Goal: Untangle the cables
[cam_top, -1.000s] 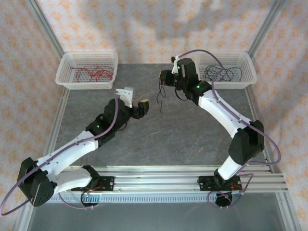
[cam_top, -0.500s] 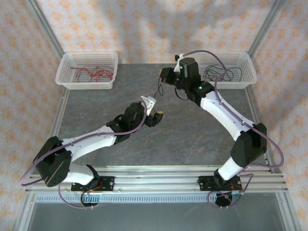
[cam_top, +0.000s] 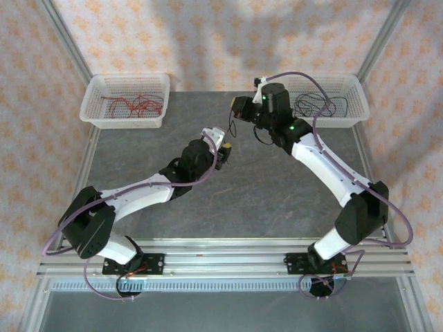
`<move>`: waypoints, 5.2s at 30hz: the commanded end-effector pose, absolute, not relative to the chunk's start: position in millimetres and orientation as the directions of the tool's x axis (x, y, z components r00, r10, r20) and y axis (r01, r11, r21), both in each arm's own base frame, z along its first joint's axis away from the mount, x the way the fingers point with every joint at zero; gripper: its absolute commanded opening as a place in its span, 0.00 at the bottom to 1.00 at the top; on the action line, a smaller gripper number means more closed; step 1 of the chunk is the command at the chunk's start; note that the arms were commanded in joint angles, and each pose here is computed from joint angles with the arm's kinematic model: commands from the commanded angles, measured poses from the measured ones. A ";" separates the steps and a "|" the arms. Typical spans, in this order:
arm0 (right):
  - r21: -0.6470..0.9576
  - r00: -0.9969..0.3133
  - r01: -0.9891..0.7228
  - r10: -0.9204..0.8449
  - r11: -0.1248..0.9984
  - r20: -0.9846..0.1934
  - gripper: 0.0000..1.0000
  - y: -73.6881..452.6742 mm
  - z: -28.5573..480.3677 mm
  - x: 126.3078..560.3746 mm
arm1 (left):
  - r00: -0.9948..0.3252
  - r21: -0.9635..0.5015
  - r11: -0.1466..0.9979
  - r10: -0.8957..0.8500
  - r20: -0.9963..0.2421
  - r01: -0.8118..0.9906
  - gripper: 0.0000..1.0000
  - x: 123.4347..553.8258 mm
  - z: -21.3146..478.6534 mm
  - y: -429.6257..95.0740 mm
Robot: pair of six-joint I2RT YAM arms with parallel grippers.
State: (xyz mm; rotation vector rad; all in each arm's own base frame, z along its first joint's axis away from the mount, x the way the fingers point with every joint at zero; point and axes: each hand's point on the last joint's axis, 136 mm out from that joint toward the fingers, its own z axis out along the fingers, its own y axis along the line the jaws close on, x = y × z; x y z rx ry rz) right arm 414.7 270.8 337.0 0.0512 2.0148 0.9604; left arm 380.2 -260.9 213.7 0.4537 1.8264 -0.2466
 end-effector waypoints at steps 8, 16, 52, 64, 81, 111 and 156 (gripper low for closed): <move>0.605 -0.445 -0.286 0.456 0.743 -0.771 0.00 238.5 392.6 414.3 | -0.248 -0.020 0.906 0.094 -0.964 0.423 0.00 373.6 203.9 -260.2; 0.672 -0.191 -0.264 0.645 0.692 -0.740 0.00 204.1 443.8 428.8 | -0.315 -0.078 0.893 0.074 -0.946 0.442 0.00 337.7 172.4 -264.2; 0.466 0.336 -0.206 0.510 0.860 -0.792 0.00 70.6 664.1 448.6 | -0.236 -0.172 0.947 -0.108 -0.966 0.270 0.58 329.3 264.8 -219.1; 0.424 0.420 -0.176 0.458 0.888 -0.784 0.00 20.7 647.5 518.1 | -0.201 -0.222 0.934 -0.169 -0.965 0.281 0.71 313.5 294.9 -205.2; 0.401 0.413 0.070 0.339 0.914 -0.845 0.00 -38.7 557.8 604.5 | -0.210 -0.229 0.936 -0.175 -0.962 0.269 0.79 310.8 298.2 -201.6; 0.536 0.484 0.054 0.447 0.843 -0.752 0.00 -69.1 546.4 604.7 | -0.220 -0.235 0.949 -0.189 -0.957 0.210 0.80 308.3 302.1 -189.5; 0.339 -0.093 0.531 0.451 0.777 -0.888 0.00 -97.0 226.9 668.0 | -0.201 -0.241 0.949 -0.200 -0.959 0.204 0.80 302.8 304.7 -182.1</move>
